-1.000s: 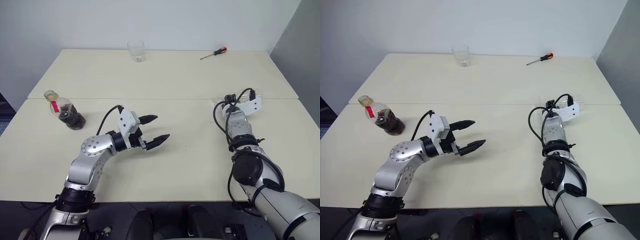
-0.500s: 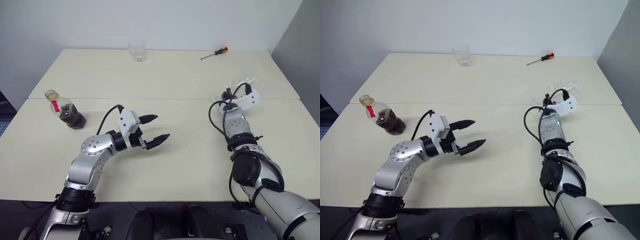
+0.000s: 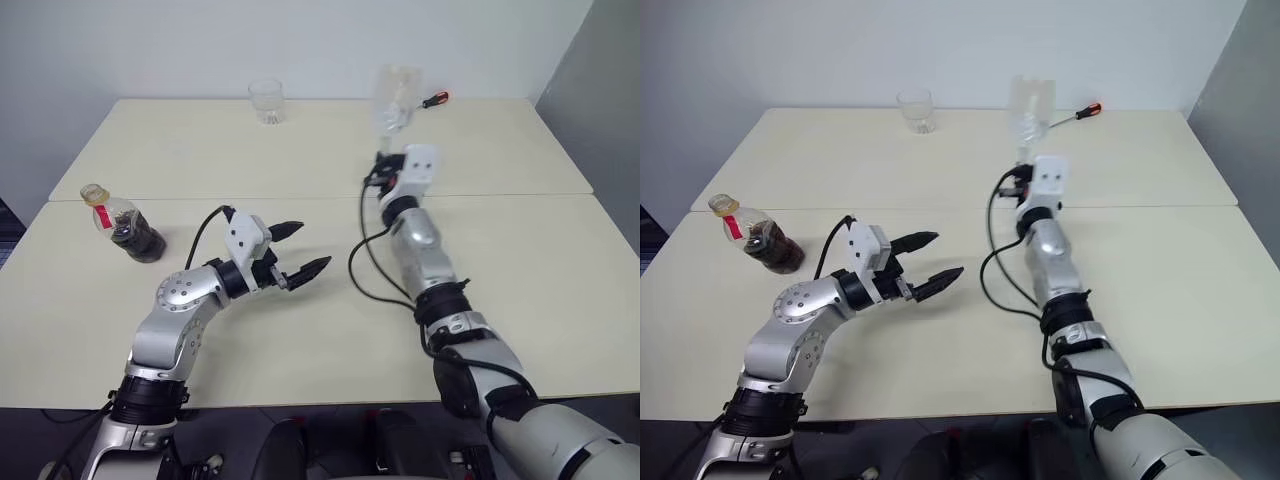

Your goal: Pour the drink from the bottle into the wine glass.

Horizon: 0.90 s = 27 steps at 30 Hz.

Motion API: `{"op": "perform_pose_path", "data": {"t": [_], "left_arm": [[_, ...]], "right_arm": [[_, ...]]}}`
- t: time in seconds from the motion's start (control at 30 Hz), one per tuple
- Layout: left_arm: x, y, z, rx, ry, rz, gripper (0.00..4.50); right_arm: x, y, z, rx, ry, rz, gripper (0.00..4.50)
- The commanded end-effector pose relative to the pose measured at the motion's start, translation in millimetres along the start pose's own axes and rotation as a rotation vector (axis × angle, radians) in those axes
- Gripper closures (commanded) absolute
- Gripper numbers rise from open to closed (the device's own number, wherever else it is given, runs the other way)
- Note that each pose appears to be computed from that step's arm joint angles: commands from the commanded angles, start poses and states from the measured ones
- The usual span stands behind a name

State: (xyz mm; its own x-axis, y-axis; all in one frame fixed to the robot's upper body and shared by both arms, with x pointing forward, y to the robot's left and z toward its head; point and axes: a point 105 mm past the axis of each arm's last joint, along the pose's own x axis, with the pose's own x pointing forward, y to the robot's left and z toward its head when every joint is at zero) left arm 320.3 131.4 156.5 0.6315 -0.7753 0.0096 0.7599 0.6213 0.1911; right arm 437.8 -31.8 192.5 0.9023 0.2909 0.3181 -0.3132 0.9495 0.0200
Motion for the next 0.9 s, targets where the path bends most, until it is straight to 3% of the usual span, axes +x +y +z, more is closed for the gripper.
{"op": "perform_pose_path", "data": {"t": [0.03, 0.17, 0.4, 0.77, 0.9], "left_arm": [[-16, 5, 10, 0.023, -0.019, 0.054, 0.00], [-46, 6, 7, -0.003, 0.010, 0.149, 0.00], [-111, -26, -15, -0.094, 0.124, 0.322, 0.00], [-99, -27, -12, -0.112, 0.069, 0.420, 0.00], [-92, -28, -13, -0.115, 0.059, 0.407, 0.00]], "right_arm": [[0, 21, 9, -0.096, -0.069, 0.089, 4.32], [-2, 34, -2, -0.120, -0.054, 0.154, 4.32], [-6, 56, -17, -0.074, -0.027, 0.214, 4.32], [-13, 88, -32, 0.050, 0.021, 0.211, 4.32], [-24, 92, -57, 0.082, 0.115, 0.213, 4.32]]}}
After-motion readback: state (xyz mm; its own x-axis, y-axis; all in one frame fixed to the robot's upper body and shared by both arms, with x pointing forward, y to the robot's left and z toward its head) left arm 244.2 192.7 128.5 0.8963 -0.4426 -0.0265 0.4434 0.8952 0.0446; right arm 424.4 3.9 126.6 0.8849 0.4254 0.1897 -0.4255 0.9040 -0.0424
